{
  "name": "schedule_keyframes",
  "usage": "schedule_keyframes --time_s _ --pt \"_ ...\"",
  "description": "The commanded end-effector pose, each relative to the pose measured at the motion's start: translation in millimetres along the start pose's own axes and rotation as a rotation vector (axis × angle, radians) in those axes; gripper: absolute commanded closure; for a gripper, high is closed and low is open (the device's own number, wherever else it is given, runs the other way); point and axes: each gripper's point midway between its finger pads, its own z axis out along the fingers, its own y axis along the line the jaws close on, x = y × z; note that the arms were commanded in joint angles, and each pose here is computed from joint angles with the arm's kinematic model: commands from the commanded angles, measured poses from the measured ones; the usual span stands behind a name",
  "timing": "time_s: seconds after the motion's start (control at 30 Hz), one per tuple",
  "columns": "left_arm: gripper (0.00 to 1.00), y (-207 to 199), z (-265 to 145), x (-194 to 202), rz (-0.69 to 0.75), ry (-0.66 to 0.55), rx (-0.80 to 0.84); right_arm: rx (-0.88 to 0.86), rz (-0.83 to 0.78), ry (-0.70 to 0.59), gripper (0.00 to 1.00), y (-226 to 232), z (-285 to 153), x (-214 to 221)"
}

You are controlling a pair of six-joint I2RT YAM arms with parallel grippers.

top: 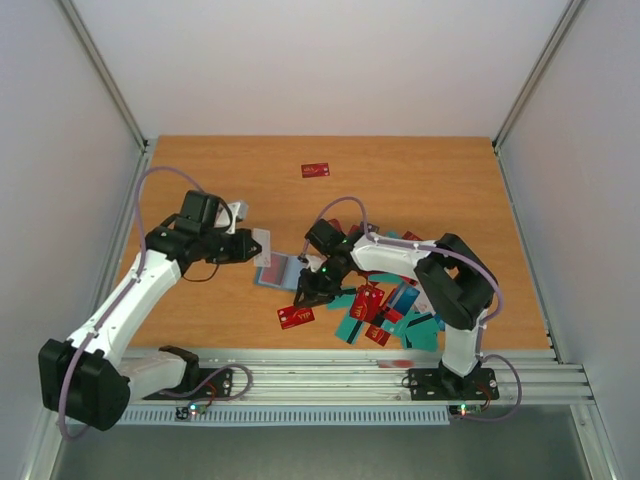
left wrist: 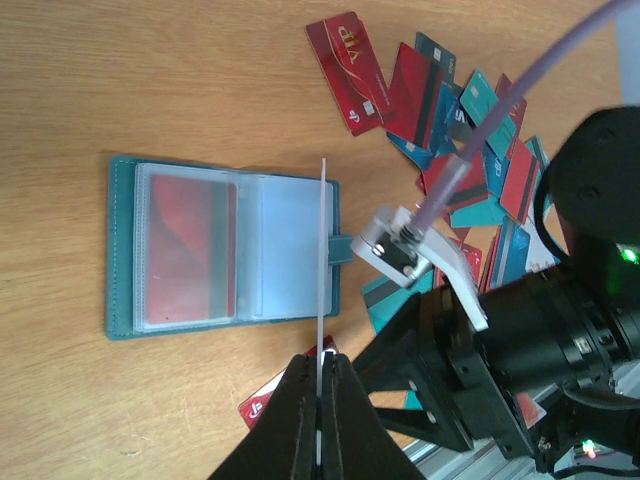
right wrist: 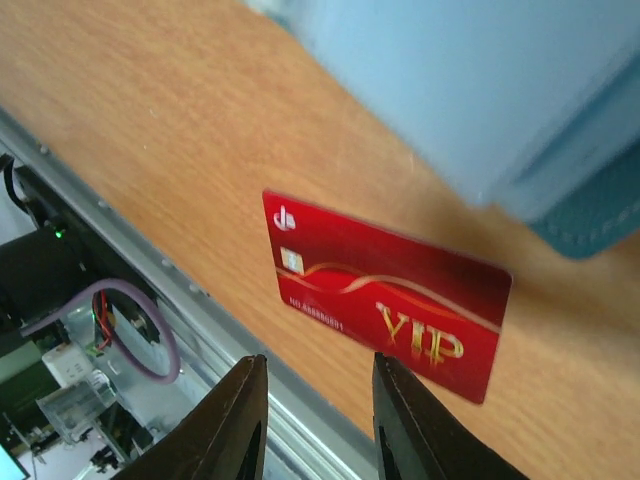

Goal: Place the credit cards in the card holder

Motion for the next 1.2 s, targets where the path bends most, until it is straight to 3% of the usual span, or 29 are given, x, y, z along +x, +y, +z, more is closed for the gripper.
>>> schedule_keyframes --time_s 0.0,0.7,0.97,1.17 --pt "1.00 -1 -8 5 0.038 -0.018 0.007 0.019 -0.047 -0.017 0.69 5 0 -19" --pt "1.00 -5 6 11 0.010 -0.007 0.090 0.076 0.056 -0.028 0.72 -65 -10 -56" --pt "1.00 -4 36 22 -0.034 0.110 0.158 -0.011 0.022 -0.033 0.71 -47 -27 -52" --pt "1.00 2 65 25 -0.161 0.159 0.217 -0.129 0.042 -0.101 0.70 -26 -53 -52"
